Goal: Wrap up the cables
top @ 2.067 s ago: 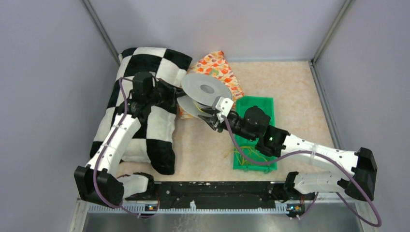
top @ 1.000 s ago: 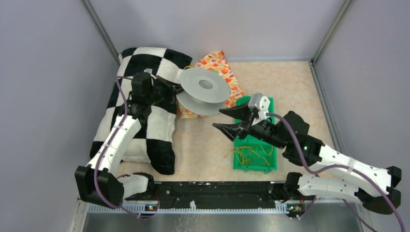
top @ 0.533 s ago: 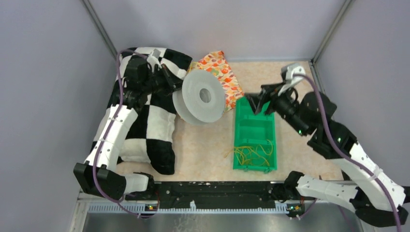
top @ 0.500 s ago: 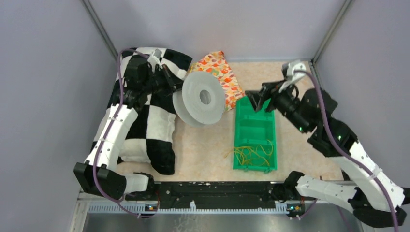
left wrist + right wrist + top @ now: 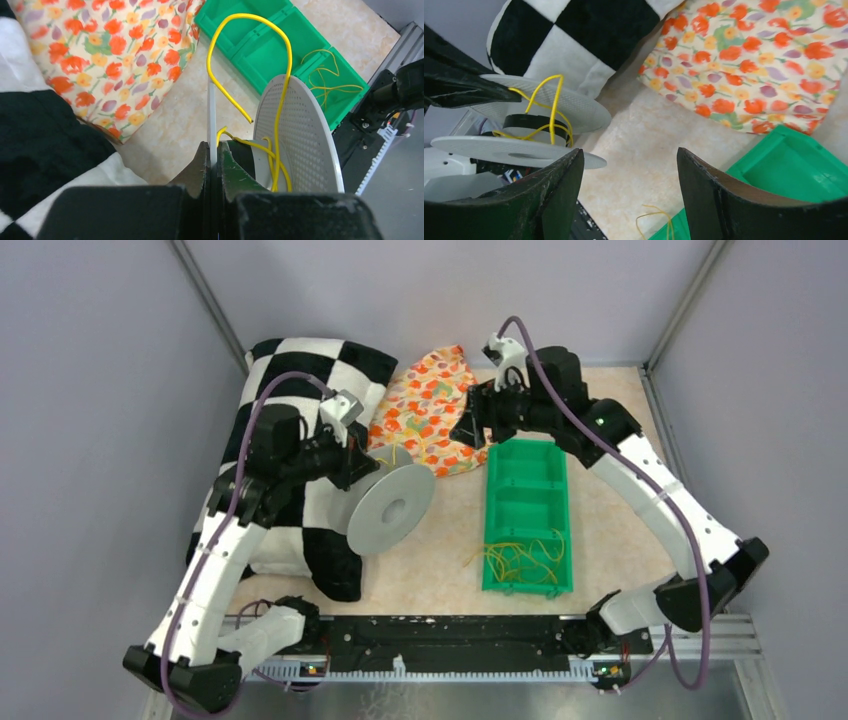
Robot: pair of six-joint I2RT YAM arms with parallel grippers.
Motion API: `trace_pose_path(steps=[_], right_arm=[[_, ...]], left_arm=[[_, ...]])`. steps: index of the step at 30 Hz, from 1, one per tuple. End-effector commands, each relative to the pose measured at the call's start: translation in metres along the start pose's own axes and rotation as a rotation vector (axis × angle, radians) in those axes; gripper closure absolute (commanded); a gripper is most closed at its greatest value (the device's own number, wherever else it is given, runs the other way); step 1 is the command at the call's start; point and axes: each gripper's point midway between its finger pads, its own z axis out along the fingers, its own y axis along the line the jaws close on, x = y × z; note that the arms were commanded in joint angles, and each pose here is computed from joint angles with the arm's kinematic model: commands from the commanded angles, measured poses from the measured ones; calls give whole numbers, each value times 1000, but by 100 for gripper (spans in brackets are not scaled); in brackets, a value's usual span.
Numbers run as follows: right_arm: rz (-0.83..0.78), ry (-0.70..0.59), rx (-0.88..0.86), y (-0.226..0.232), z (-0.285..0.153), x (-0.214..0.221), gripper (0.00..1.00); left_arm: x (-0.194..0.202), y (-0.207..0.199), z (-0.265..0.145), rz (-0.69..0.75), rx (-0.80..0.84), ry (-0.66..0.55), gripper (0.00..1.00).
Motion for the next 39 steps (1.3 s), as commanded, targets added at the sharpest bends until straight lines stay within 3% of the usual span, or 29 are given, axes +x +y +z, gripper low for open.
trace_pose_path(steps=[1, 13, 21, 27, 30, 31, 39], right_arm=[[10, -13, -166, 47, 10, -19, 32], [-14, -30, -257, 96, 40, -22, 32], [-55, 16, -148, 73, 74, -1, 35], [-47, 9, -142, 71, 81, -1, 56], [-27, 3, -104, 63, 81, 5, 94], [-14, 2, -92, 58, 81, 8, 100], [82, 2, -112, 46, 66, 40, 100]], left_arm=[[-26, -4, -15, 252, -9, -149, 100], [-16, -8, -20, 345, -10, -153, 100], [-20, -18, -24, 354, 26, -185, 100], [-19, -19, -24, 354, 33, -196, 100], [-20, -19, -25, 350, 29, -199, 100], [-23, -20, -27, 348, 22, -209, 100], [-81, -42, -67, 301, -10, -444, 100]])
